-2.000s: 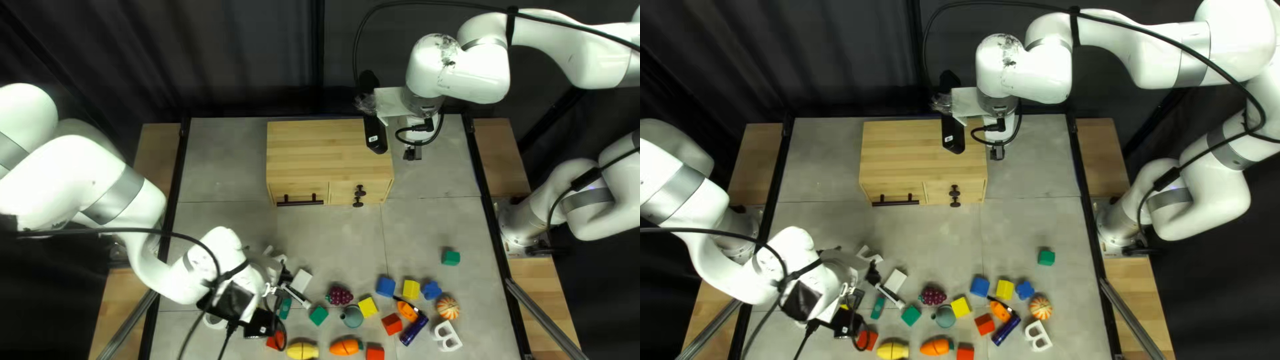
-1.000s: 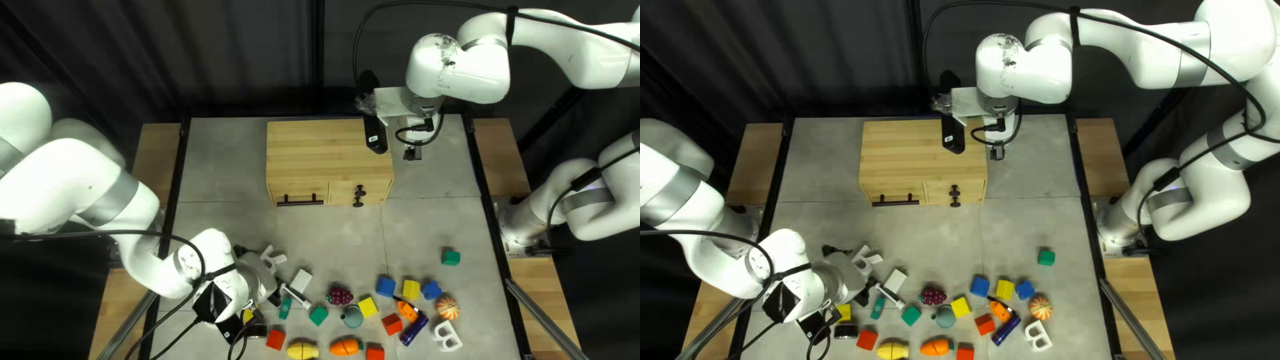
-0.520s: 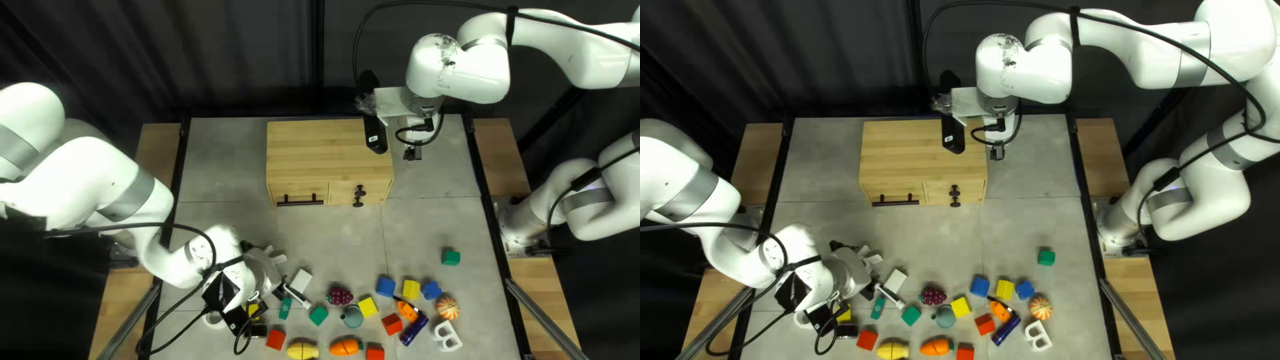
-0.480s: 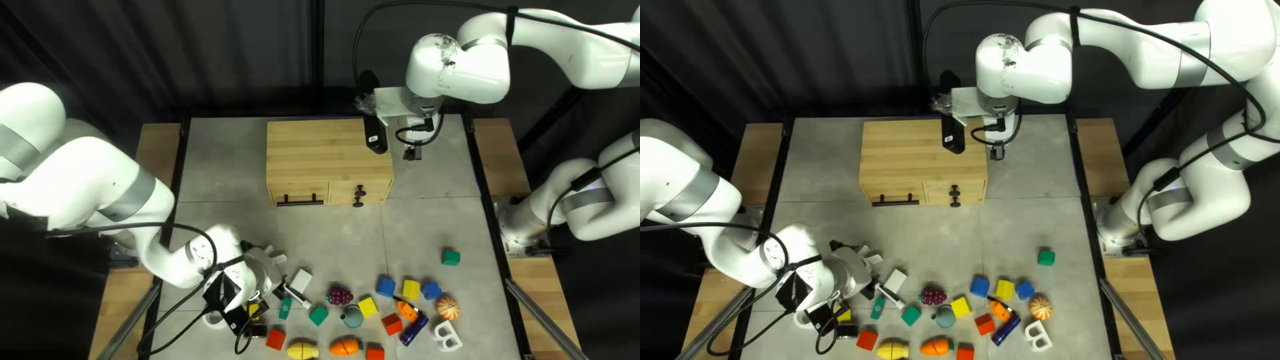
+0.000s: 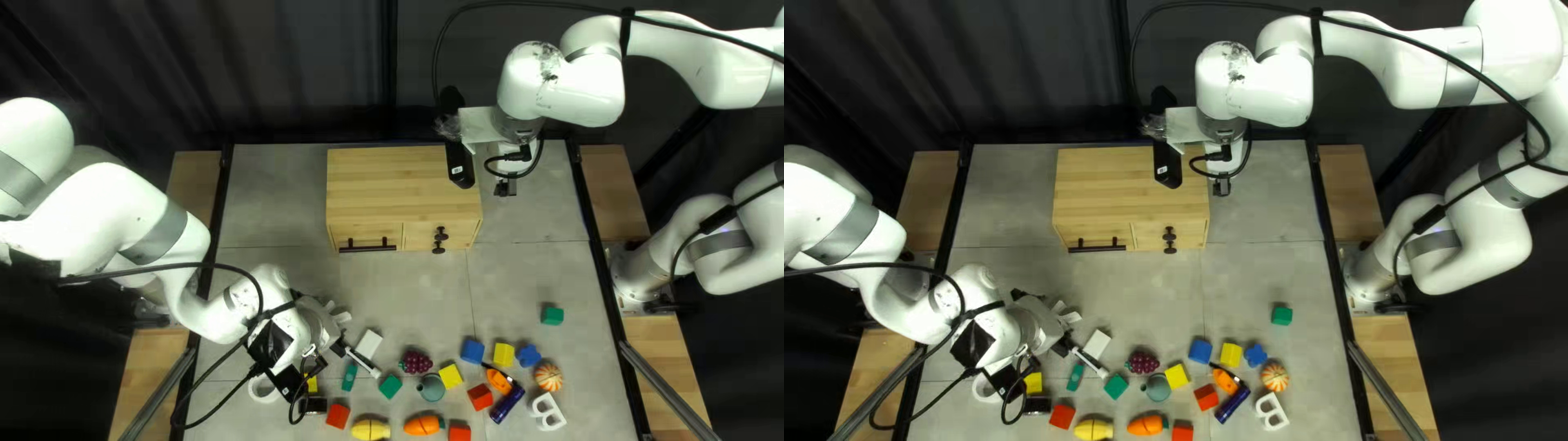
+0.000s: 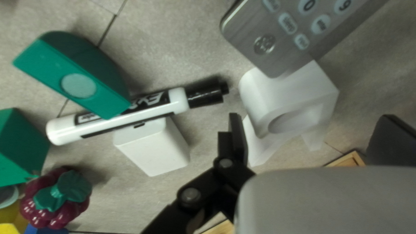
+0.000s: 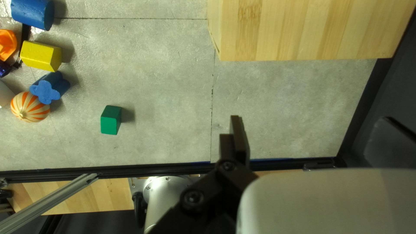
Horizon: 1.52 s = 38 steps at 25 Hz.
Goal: Open drawers and place objects into drawer and close
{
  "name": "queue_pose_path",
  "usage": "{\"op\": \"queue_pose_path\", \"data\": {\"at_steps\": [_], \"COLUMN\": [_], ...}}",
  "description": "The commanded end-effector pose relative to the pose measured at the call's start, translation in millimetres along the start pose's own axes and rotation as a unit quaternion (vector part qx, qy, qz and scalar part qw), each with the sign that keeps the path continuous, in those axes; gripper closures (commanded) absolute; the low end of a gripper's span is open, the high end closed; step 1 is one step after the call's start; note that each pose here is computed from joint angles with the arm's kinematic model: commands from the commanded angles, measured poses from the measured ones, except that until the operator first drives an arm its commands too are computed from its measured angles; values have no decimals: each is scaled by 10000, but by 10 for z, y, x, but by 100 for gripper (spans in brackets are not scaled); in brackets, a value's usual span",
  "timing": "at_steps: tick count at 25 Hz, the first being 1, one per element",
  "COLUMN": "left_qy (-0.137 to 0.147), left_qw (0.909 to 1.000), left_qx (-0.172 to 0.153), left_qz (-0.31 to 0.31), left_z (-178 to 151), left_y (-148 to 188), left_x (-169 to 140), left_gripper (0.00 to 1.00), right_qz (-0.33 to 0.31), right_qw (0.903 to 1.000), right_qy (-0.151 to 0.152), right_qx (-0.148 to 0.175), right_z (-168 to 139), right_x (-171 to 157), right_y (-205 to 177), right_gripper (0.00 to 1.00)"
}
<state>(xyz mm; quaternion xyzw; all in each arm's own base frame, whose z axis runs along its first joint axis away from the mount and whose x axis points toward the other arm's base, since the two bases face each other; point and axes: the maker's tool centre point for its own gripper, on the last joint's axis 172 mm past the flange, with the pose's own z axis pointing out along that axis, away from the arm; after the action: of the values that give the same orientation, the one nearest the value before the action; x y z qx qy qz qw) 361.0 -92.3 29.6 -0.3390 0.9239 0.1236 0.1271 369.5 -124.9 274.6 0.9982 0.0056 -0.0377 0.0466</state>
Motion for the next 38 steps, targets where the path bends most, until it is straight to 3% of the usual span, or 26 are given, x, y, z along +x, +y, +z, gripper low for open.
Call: {"op": "queue_pose_path", "data": {"at_steps": [1, 4, 6, 7, 8, 9, 15, 19, 23, 29, 38], "left_qy": [75, 129, 178, 190, 206, 205, 155, 75, 110, 262, 344], "left_qw": [9999, 9996, 9994, 9994, 9993, 9993, 9992, 9991, 9991, 9996, 9988], "left_qx": [128, 205, 237, 245, 261, 269, 334, 350, 207, 86, 79], "left_qz": [-89, -141, -158, -158, -155, -149, -149, -232, -356, -112, 348], "left_z": [24, 37, 78, 91, 99, 92, -4, -250, -353, -387, -338], "left_y": [22, 28, 27, 26, 22, 17, 2, 66, 458, 834, 754], "left_x": [21, 28, 35, 37, 40, 40, -7, -123, -235, -20, 291], "left_gripper": [0, 3, 10, 18, 68, 100, 100, 100, 100, 100, 100], "right_qz": [0, 0, 0, 0, 0, 0, 0, 0, 0, 0, 0], "right_qw": [10000, 10000, 10000, 10000, 10000, 10000, 10000, 10000, 10000, 10000, 10000], "right_qy": [0, 0, 0, 0, 0, 0, 0, 0, 0, 0, 0], "right_qx": [0, 0, 0, 0, 0, 0, 0, 0, 0, 0, 0], "right_z": [0, 0, 0, 0, 0, 0, 0, 0, 0, 0, 0], "right_x": [0, 0, 0, 0, 0, 0, 0, 0, 0, 0, 0], "right_y": [0, 0, 0, 0, 0, 0, 0, 0, 0, 0, 0], "right_gripper": [0, 0, 0, 0, 0, 0, 0, 0, 0, 0, 0]}}
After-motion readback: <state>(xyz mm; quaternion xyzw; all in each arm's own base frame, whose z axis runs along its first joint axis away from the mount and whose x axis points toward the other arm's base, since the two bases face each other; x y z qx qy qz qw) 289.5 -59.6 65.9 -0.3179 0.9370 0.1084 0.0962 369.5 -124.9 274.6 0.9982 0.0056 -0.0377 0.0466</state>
